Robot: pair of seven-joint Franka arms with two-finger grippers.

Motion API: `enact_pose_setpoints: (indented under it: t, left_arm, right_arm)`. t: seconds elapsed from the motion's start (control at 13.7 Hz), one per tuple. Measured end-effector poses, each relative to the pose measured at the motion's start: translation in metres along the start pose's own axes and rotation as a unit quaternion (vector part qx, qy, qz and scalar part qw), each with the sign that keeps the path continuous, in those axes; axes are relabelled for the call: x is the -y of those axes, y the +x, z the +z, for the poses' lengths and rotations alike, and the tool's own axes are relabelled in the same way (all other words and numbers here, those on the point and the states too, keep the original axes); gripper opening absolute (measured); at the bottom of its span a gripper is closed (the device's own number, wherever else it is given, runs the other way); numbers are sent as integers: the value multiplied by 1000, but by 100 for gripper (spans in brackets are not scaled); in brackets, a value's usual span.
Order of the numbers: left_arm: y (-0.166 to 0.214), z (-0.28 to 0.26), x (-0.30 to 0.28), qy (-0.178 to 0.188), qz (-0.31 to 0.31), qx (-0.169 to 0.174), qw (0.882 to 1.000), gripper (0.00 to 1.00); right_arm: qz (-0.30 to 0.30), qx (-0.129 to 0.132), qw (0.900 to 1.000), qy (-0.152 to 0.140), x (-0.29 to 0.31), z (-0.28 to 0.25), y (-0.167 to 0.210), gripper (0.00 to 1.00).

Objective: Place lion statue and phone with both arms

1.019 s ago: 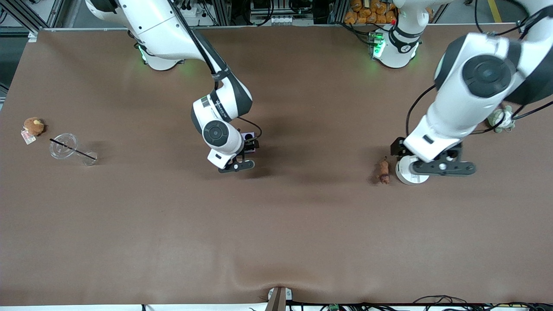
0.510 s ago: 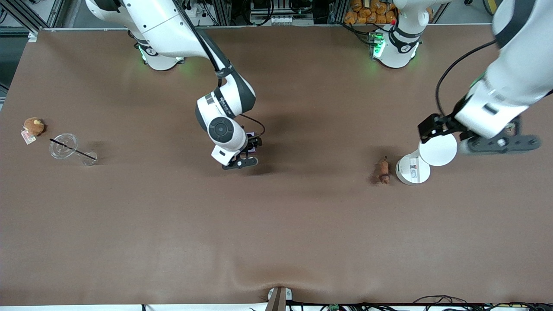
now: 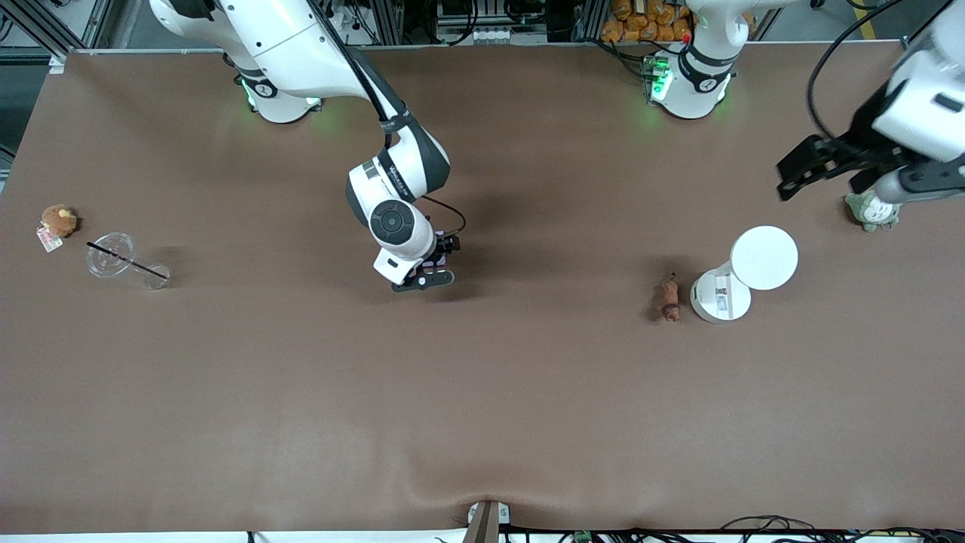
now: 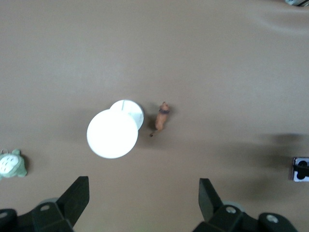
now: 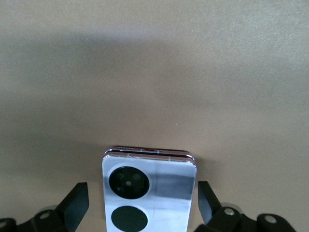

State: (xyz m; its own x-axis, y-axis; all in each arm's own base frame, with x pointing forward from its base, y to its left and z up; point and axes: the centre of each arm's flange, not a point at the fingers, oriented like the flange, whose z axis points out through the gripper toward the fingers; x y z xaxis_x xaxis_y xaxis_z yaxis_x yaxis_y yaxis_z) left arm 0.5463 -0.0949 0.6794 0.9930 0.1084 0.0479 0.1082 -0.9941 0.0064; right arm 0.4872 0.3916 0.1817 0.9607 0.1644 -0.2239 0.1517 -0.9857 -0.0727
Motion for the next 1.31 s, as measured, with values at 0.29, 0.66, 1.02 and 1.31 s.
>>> enact_pose_setpoints:
  t: [0.29,0.66,1.02,1.31]
  left_arm:
    - [-12,-3,52,7,-23,22,999,100]
    - [-33,10,60,13,-28,43,999,100]
    - [-41,14,61,15,-28,46,998,100]
    - [-39,15,60,14,-27,41,999,100]
  right_arm:
    - [0,-11,1000,1,-1,6,-2,100]
    - [-4,-12,1000,-1,2,12,-7,83]
    - [-5,-13,1000,-2,2,12,-8,83]
    - [4,0,1000,-9,-9,2,-4,83]
